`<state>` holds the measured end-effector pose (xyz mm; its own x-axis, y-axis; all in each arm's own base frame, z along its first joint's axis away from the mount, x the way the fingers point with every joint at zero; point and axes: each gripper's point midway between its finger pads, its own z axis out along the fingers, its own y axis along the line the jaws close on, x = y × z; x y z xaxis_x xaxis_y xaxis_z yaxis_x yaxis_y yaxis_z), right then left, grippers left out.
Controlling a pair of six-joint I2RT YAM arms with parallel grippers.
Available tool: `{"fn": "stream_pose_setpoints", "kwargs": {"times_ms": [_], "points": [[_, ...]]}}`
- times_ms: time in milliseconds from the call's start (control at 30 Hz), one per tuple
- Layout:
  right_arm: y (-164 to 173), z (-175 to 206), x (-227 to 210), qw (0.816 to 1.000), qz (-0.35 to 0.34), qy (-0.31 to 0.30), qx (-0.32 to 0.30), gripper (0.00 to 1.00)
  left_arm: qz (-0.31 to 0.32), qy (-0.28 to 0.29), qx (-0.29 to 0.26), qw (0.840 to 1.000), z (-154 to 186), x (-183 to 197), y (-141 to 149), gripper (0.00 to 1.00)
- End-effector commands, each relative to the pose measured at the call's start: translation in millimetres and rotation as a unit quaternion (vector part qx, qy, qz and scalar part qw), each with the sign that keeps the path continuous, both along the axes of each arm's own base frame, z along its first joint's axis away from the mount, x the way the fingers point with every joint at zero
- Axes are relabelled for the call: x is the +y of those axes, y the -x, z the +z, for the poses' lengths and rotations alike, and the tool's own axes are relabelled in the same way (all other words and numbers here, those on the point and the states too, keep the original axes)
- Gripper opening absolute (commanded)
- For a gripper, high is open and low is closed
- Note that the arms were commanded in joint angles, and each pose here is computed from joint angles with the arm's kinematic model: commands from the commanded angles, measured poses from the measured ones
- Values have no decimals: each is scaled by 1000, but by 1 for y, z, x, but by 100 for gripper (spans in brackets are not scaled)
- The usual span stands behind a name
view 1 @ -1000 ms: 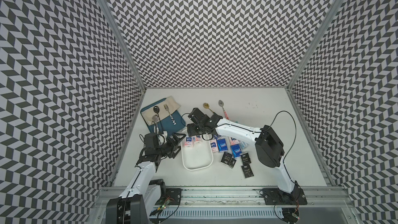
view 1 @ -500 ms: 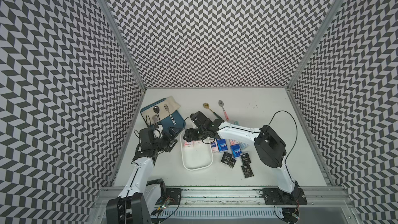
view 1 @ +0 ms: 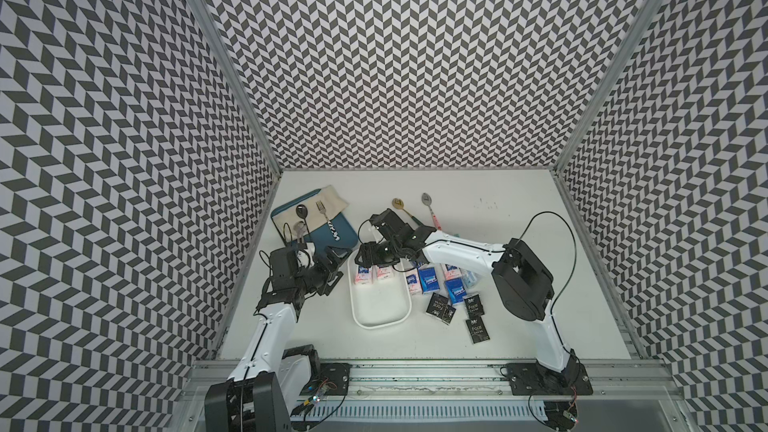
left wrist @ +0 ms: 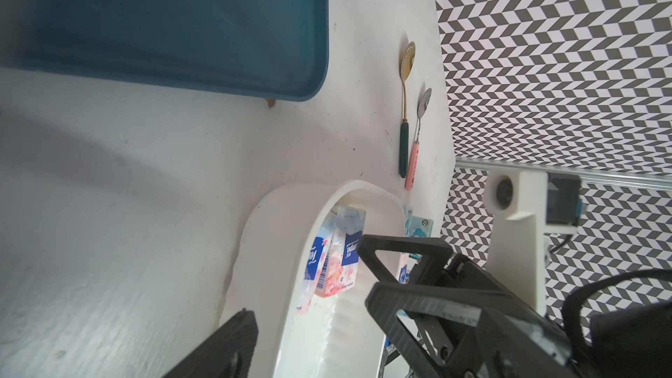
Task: Put the pocket tissues into the storage box
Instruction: Place the pocket tissues in the storage box, then adjust the storage box at the center of the board.
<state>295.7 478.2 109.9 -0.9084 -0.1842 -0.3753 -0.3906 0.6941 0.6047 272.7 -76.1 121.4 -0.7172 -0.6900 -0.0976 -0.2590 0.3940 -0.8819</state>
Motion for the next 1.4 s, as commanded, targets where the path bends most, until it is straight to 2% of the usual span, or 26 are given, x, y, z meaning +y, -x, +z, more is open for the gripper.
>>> {"fn": "stream_pose_setpoints", "kwargs": {"times_ms": [0, 233, 400, 467, 667, 767, 900, 1167, 1367], "points": [[-4, 53, -19, 998, 0, -10, -60, 66, -18, 3, -1, 1000, -3, -9, 5, 100], [-4, 25, -87, 984, -15, 146, -102, 65, -27, -2, 6, 1000, -11, -14, 9, 100], [3, 0, -115, 975, -26, 196, -100, 59, -17, -42, -4, 999, -11, -5, 0, 100], [5, -10, -116, 975, -25, 200, -93, 52, -12, -74, -10, 997, -9, 4, -7, 100], [1, -30, -106, 978, -27, 192, -82, 42, 6, -173, -31, 984, 11, 32, -31, 100], [-1, -36, -98, 979, -22, 185, -76, 35, 18, -201, -35, 979, 16, 42, -38, 100], [-9, -42, -94, 979, -28, 190, -73, 22, 31, -216, -36, 975, 18, 51, -41, 100], [-40, -36, -93, 978, -53, 187, -81, 14, 29, -214, -26, 976, 9, 50, -35, 100], [-65, -38, -93, 974, -48, 199, -99, 15, 25, -206, -23, 978, 5, 48, -33, 100]]}}
